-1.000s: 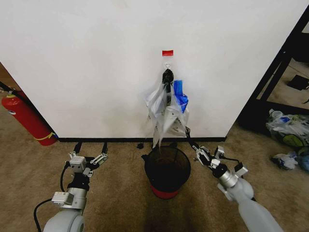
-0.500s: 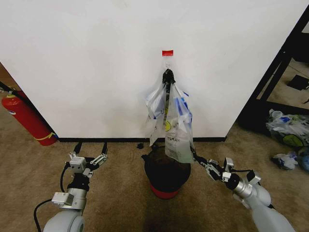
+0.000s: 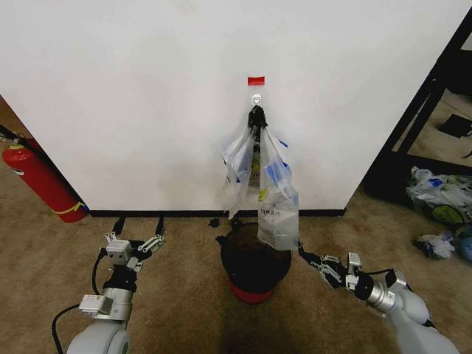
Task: Pick up the garbage bag from the wall and place it over the trash bin.
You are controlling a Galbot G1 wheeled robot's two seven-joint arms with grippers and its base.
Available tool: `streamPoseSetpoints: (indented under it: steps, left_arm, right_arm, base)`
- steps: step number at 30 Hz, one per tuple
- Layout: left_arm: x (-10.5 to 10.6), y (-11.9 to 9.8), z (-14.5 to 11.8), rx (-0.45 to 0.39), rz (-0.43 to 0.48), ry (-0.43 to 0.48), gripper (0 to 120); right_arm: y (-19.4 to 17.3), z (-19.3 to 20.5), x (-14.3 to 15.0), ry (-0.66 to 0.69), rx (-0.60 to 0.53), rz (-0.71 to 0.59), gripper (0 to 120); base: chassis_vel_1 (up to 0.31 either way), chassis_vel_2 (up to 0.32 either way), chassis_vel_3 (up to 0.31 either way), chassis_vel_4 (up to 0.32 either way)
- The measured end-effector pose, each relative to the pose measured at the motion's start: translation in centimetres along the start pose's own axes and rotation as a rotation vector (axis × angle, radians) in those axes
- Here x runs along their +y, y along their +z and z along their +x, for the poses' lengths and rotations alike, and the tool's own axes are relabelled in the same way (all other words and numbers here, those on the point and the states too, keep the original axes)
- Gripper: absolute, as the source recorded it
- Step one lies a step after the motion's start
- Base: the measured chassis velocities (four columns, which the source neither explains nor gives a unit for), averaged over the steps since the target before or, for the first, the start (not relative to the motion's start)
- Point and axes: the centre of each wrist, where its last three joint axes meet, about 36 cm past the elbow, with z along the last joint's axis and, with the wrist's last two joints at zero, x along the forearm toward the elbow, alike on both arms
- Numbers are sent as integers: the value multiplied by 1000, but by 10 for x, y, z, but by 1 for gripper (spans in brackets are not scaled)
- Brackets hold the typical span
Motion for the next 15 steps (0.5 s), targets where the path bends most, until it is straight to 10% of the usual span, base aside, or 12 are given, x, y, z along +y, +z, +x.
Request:
streamPoseSetpoints:
  steps: [15]
  left_arm:
    - [-17, 11, -28, -46, 40, 83, 100]
  right_arm:
    - [-3, -114, -12, 336, -409, 207, 0]
  base:
    - [0, 0, 0, 0]
